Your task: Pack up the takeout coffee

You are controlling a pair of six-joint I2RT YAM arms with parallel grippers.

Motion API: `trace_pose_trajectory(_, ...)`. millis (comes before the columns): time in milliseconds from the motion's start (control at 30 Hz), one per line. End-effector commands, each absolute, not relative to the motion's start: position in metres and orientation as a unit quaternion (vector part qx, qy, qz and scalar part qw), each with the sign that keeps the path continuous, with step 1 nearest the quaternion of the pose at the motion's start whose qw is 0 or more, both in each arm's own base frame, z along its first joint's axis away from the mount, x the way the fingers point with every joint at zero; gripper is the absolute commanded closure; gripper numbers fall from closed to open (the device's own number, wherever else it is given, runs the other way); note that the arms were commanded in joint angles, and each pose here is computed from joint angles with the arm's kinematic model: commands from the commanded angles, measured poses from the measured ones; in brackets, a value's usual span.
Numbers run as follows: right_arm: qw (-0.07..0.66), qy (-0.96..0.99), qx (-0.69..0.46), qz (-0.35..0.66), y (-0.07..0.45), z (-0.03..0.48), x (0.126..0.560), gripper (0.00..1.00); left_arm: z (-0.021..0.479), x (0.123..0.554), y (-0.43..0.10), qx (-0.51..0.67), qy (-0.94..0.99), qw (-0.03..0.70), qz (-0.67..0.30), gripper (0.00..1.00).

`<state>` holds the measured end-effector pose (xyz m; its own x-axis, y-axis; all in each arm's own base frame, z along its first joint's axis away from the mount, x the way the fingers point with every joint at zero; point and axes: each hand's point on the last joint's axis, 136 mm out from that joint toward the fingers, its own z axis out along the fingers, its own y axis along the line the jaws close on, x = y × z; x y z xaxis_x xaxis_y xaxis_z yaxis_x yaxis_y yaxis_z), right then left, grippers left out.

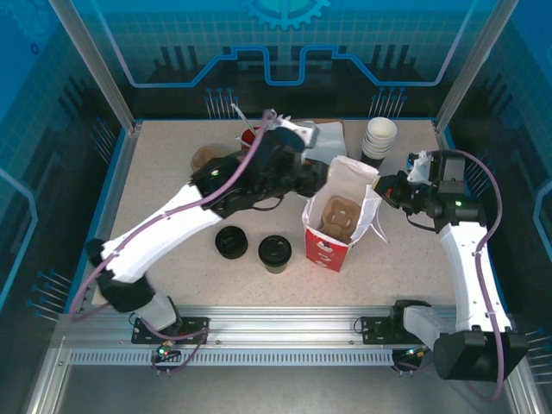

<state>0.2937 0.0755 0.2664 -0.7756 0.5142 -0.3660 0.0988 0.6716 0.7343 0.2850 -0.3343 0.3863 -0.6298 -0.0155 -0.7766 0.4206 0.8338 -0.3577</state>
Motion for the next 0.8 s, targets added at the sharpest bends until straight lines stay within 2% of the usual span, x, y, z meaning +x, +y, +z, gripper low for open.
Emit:
trace_pose_trajectory(0,0.304,0.857,0.112,0.401,0.086,0.290,0.305,1.00,0.389,0.294,-0.286,0.083,0.858,0.451,-0.231,0.61)
trace_pose_trajectory(167,0.279,0.857,0.069,0.428,0.097,0.294,0.323,1.00,0.364,0.282,-0.225,0.060,0.864,0.455,-0.207,0.55)
trace_pose_trajectory(333,0.277,0.857,0.041,0.434,0.100,0.299,0.336,1.00,0.335,0.263,-0.199,0.088,0.864,0.461,-0.183,0.46)
trace_pose_trajectory(533,0.283,0.866,0.016,0.412,0.099,0.302,0.340,0.99,0.280,0.241,-0.197,0.099,0.875,0.426,-0.209,0.35)
trace_pose_trajectory(767,0.260,0.890,0.048,0.371,0.087,0.282,0.344,0.98,0.233,0.226,-0.209,0.106,0.893,0.386,-0.204,0.36)
